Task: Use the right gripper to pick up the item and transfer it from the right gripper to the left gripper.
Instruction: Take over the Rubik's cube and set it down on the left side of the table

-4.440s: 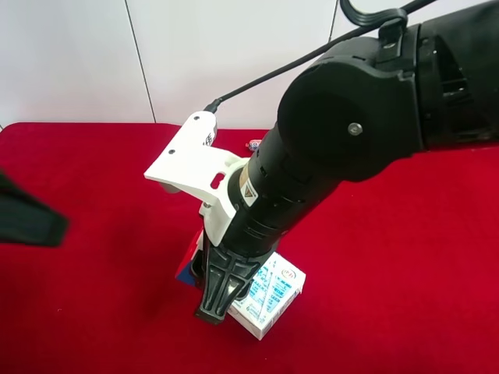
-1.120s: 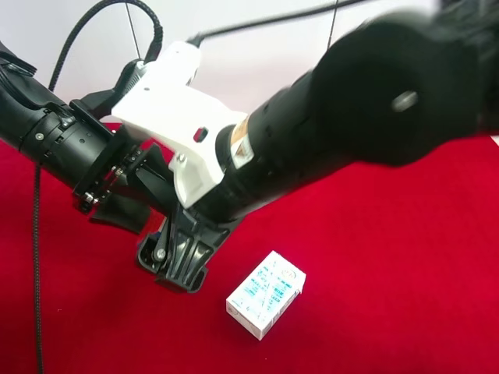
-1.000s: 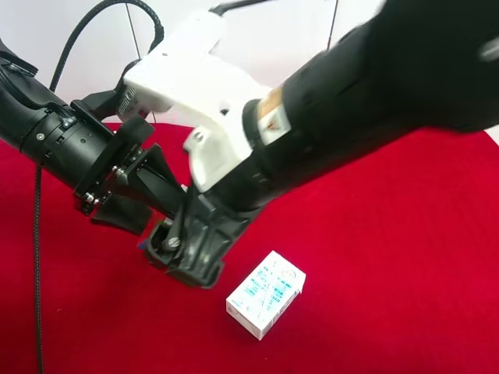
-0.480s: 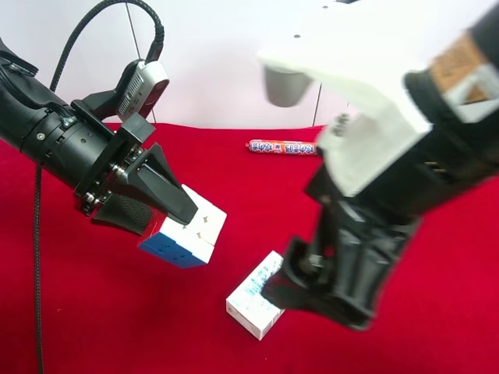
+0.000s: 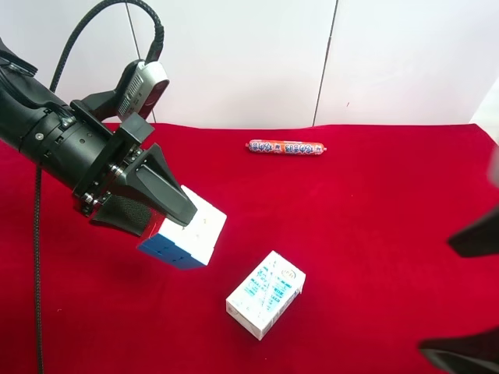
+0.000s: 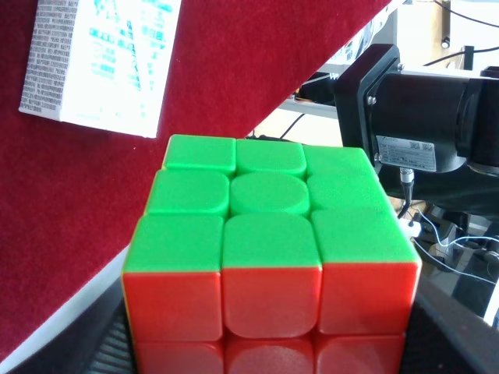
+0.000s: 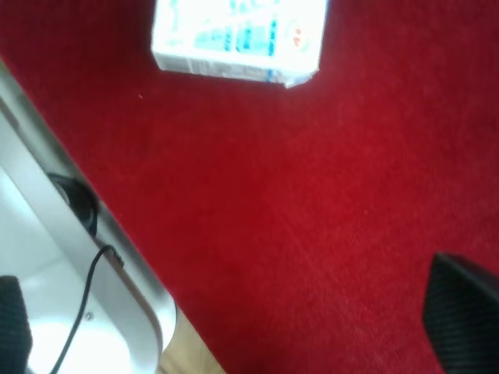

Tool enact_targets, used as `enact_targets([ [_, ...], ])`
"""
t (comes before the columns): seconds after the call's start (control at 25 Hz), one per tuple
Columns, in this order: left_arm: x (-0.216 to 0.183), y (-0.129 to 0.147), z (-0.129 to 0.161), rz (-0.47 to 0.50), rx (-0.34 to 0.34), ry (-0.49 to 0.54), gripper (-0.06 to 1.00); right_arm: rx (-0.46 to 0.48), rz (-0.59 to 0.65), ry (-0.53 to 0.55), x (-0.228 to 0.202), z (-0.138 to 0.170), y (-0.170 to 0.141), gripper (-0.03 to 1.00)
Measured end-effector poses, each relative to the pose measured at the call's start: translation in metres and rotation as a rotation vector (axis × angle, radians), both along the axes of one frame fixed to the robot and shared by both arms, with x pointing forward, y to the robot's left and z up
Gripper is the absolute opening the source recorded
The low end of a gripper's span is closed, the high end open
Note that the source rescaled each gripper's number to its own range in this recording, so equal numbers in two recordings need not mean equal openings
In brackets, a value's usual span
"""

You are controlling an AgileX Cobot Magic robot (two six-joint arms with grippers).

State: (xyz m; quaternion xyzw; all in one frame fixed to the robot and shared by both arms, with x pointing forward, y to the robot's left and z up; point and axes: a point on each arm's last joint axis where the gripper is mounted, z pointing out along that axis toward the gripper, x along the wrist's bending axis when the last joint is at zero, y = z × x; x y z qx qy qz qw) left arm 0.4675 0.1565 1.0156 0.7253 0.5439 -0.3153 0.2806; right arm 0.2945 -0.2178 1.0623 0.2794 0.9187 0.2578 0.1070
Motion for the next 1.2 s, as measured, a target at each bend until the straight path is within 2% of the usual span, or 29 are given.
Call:
enact_targets([
  [0.24, 0.000, 0.000, 0.000, -0.001, -0.001, 0.002, 0.02, 0.139, -0.026, -0.116, -0.019, -0.002, -0.040, 1.00],
  [0.52, 0.000, 0.000, 0.000, 0.000, -0.001, 0.004, 0.02, 0.175, -0.051, -0.142, -0.034, -0.012, -0.067, 1.00],
  [0.88, 0.000, 0.000, 0.000, 0.005, 0.000, 0.000, 0.02, 0.265, -0.047, -0.161, -0.035, -0.016, -0.065, 1.00],
  [1.2, 0.000, 0.000, 0.000, 0.005, 0.000, 0.000, 0.02, 0.275, -0.040, -0.156, -0.035, -0.017, -0.064, 1.00],
])
